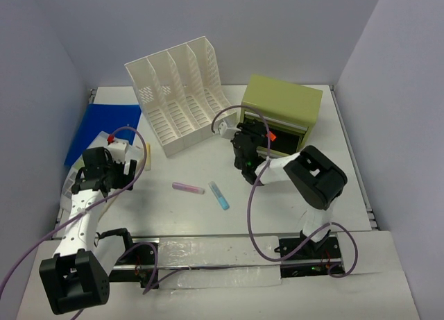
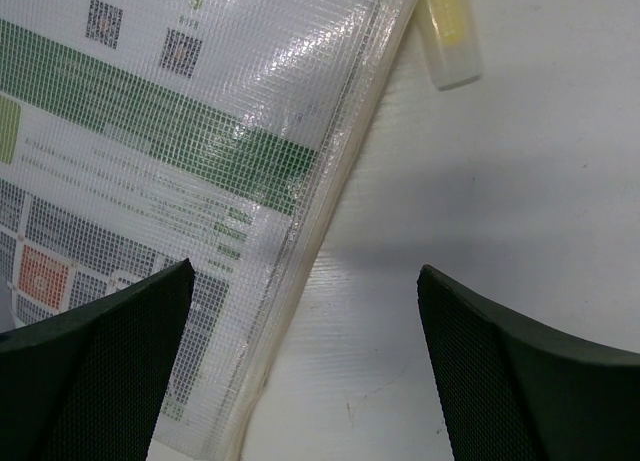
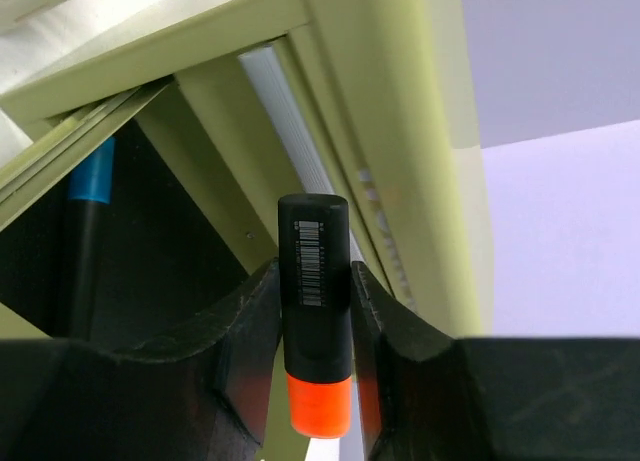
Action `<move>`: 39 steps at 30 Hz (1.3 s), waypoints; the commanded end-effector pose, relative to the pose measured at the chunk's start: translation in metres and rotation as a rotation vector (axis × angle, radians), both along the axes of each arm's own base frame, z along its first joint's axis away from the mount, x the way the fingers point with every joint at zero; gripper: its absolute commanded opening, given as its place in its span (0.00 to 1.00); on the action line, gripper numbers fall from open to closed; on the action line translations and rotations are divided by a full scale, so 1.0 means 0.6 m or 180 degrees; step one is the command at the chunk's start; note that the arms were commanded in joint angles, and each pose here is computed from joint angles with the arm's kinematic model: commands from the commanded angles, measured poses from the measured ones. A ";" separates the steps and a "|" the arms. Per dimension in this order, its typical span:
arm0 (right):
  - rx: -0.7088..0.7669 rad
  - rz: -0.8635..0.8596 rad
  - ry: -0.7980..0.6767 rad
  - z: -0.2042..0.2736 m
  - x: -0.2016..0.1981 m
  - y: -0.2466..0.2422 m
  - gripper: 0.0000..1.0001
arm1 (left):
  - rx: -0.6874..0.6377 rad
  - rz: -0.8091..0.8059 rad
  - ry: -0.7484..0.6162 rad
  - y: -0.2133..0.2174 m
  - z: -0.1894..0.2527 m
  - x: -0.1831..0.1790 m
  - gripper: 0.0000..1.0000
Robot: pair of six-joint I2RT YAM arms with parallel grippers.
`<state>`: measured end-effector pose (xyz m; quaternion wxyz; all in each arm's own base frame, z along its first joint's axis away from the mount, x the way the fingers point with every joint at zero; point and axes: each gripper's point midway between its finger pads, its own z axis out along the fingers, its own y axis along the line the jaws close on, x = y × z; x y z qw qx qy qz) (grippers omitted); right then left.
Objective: Organize the desk
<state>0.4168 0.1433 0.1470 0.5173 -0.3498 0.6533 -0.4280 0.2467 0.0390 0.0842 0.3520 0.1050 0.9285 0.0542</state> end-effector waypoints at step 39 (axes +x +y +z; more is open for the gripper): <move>0.2889 -0.0023 0.3269 -0.212 -0.325 0.282 0.73 | -0.0038 -0.0009 -0.0064 -0.001 0.004 0.015 0.99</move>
